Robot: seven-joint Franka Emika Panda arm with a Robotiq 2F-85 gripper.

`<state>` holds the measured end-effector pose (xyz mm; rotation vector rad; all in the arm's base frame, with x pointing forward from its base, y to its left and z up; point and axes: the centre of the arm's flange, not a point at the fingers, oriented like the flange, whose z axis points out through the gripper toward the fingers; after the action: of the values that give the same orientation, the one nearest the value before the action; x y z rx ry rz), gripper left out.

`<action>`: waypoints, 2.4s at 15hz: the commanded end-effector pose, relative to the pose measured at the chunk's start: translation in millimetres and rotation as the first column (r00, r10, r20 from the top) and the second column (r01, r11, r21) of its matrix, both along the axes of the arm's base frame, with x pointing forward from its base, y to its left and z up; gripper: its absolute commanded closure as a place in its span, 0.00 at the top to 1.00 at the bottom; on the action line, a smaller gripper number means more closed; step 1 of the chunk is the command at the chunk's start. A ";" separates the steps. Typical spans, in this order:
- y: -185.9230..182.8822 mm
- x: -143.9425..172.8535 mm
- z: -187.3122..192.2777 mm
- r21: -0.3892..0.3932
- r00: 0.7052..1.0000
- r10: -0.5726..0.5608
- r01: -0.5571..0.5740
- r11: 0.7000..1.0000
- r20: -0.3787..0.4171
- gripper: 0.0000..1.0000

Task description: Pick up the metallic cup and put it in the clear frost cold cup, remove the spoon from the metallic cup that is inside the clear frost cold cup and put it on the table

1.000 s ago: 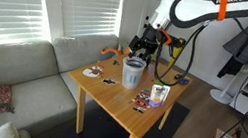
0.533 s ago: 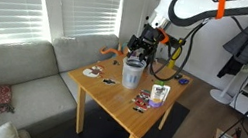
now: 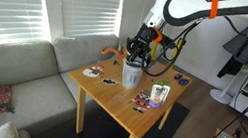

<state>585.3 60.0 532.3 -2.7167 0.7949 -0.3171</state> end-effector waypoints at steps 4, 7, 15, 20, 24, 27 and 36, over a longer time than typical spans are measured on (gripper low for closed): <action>7.0 12.9 3.2 0.032 0.999 -0.036 0.036 0.999 0.014 0.51; 5.3 14.7 3.5 0.031 0.999 -0.047 0.046 0.998 0.021 0.71; 3.9 20.0 -2.8 0.023 0.996 -0.080 0.079 0.997 0.030 0.10; 3.5 19.8 -4.7 0.003 0.996 -0.090 0.090 0.996 0.012 0.01; 3.1 8.1 15.5 -0.017 0.995 -0.090 0.091 0.996 0.039 0.01; 2.2 -3.8 36.2 -0.044 0.995 -0.077 0.080 0.996 0.066 0.01; -22.3 -46.3 125.3 -0.069 0.978 -0.099 0.113 0.991 0.186 0.01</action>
<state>556.6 48.7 626.7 -2.7051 0.8441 -0.5851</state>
